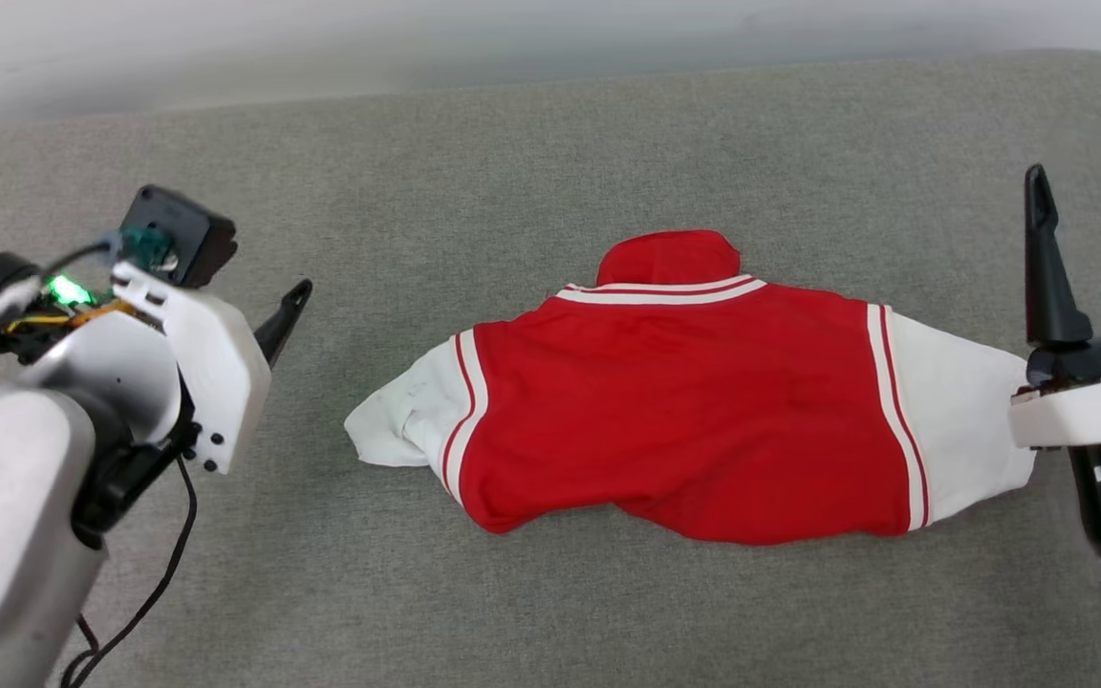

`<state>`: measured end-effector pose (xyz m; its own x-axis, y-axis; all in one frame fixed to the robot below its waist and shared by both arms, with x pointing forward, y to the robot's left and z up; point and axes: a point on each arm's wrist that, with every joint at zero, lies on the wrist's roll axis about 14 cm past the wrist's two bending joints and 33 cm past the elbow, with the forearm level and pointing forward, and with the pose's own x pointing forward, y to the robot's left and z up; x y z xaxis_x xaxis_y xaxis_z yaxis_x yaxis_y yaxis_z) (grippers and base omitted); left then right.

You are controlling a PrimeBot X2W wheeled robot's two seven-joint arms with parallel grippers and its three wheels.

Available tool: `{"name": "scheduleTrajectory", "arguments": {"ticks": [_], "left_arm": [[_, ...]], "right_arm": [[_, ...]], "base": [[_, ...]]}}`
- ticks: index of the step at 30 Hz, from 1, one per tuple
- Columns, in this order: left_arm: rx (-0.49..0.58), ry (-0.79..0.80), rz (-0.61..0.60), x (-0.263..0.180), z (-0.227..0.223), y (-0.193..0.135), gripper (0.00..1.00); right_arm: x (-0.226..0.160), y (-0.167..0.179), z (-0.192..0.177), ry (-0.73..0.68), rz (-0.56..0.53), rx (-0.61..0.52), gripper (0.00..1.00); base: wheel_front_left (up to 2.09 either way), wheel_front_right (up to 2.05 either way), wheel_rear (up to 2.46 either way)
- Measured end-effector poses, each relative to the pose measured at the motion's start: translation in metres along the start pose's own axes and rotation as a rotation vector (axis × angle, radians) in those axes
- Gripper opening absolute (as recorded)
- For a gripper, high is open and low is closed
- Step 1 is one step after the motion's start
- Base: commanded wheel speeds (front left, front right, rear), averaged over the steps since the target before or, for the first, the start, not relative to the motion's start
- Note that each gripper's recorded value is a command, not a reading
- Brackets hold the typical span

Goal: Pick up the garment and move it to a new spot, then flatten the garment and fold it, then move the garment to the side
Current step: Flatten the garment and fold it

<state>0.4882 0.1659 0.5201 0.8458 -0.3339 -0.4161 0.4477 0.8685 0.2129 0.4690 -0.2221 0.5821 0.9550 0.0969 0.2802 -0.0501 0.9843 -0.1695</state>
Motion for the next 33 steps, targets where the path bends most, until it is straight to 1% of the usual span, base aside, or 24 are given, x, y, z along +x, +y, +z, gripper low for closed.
{"name": "scheduleTrajectory", "arguments": {"ticks": [7,8,11,16,23,28,29,30,31,33], "left_arm": [[0.037,0.248,-0.175,0.004,-0.017,-0.023,1.00],[0.067,0.338,-0.236,0.007,-0.026,-0.033,1.00],[0.088,0.421,-0.297,0.011,-0.037,-0.045,1.00],[0.109,0.549,-0.364,0.020,-0.062,-0.058,1.00],[0.103,0.706,-0.434,0.029,-0.107,-0.073,1.00],[0.110,0.787,-0.460,0.031,-0.130,-0.076,1.00],[0.109,0.794,-0.467,0.031,-0.131,-0.078,0.97],[0.115,0.800,-0.473,0.031,-0.133,-0.079,0.21],[0.124,0.799,-0.478,0.031,-0.134,-0.080,0.00],[0.127,0.796,-0.480,0.030,-0.133,-0.080,0.00]], "right_arm": [[-0.004,0.007,-0.004,0.008,0.005,0.000,1.00],[-0.004,0.009,-0.009,0.022,0.011,-0.005,1.00],[-0.004,0.009,-0.015,0.036,0.013,-0.008,1.00],[0.001,0.011,-0.026,0.060,0.023,-0.010,1.00],[0.002,0.009,-0.043,0.097,0.023,-0.016,1.00],[0.003,0.007,-0.053,0.123,0.019,-0.019,1.00],[0.002,0.007,-0.055,0.128,0.020,-0.020,1.00],[0.002,0.006,-0.056,0.130,0.018,-0.020,1.00],[0.003,0.005,-0.056,0.130,0.016,-0.019,1.00],[0.004,0.003,-0.055,0.126,0.014,-0.022,1.00]], "base": [[0.00,0.00,0.00],[0.00,0.00,0.00],[0.00,0.00,0.00],[0.00,0.00,0.00],[0.00,0.00,0.00],[0.00,0.00,0.00],[0.00,0.00,0.00],[0.00,0.00,0.00],[0.00,0.00,0.00],[0.00,0.00,0.00]]}}
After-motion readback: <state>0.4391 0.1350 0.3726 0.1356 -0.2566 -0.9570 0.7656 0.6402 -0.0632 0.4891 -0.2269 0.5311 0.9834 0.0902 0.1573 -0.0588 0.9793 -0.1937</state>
